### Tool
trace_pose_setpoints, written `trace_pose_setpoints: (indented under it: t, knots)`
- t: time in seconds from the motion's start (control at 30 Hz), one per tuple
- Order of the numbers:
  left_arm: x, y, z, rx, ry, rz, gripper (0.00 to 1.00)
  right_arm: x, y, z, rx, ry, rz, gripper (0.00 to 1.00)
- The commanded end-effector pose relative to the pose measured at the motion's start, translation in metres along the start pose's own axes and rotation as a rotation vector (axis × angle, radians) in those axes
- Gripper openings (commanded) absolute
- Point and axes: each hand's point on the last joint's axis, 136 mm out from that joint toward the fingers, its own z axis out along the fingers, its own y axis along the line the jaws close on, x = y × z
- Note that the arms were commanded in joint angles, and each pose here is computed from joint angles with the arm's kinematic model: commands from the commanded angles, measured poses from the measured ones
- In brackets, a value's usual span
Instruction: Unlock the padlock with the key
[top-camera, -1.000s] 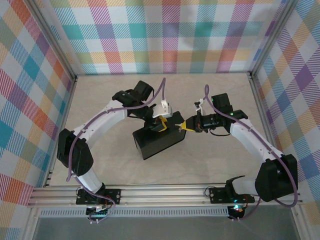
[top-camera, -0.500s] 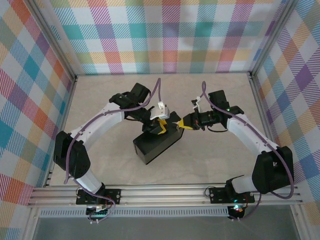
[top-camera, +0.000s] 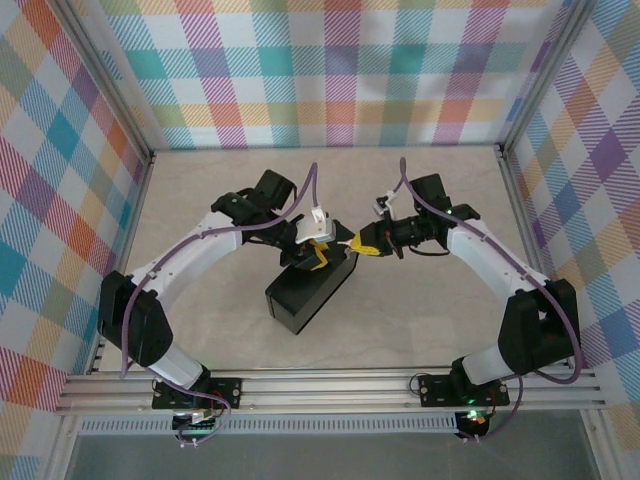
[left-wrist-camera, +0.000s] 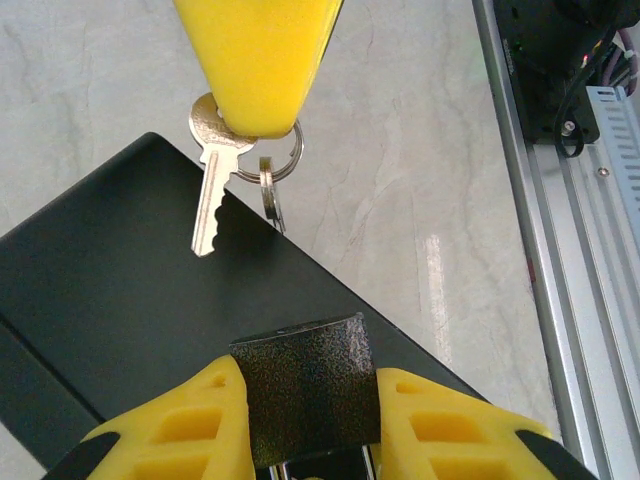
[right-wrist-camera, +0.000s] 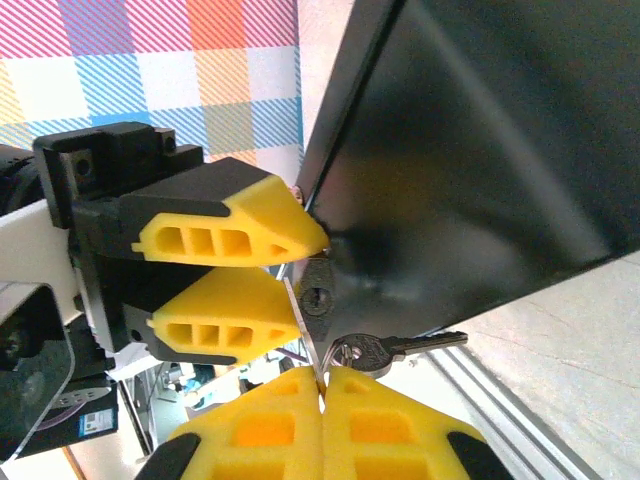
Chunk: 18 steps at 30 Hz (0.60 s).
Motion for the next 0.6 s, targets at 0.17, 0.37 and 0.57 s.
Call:
trace_pose_setpoints:
  t: [0.17, 0.37, 0.57]
  knots:
    - [-0.018, -0.005, -0.014, -0.031, -0.088, 0.087, 0.25, 0.005, -0.001, 0.013, 0.011, 0.069, 0.037, 0.0]
    - [-0.018, -0.008, -0.013, -0.023, -0.092, 0.092, 0.25, 0.002, -0.011, 0.018, 0.05, 0.078, 0.049, 0.0]
    - [-0.017, -0.008, -0.012, -0.02, -0.092, 0.094, 0.25, 0.0, -0.009, 0.019, 0.044, 0.081, 0.04, 0.0]
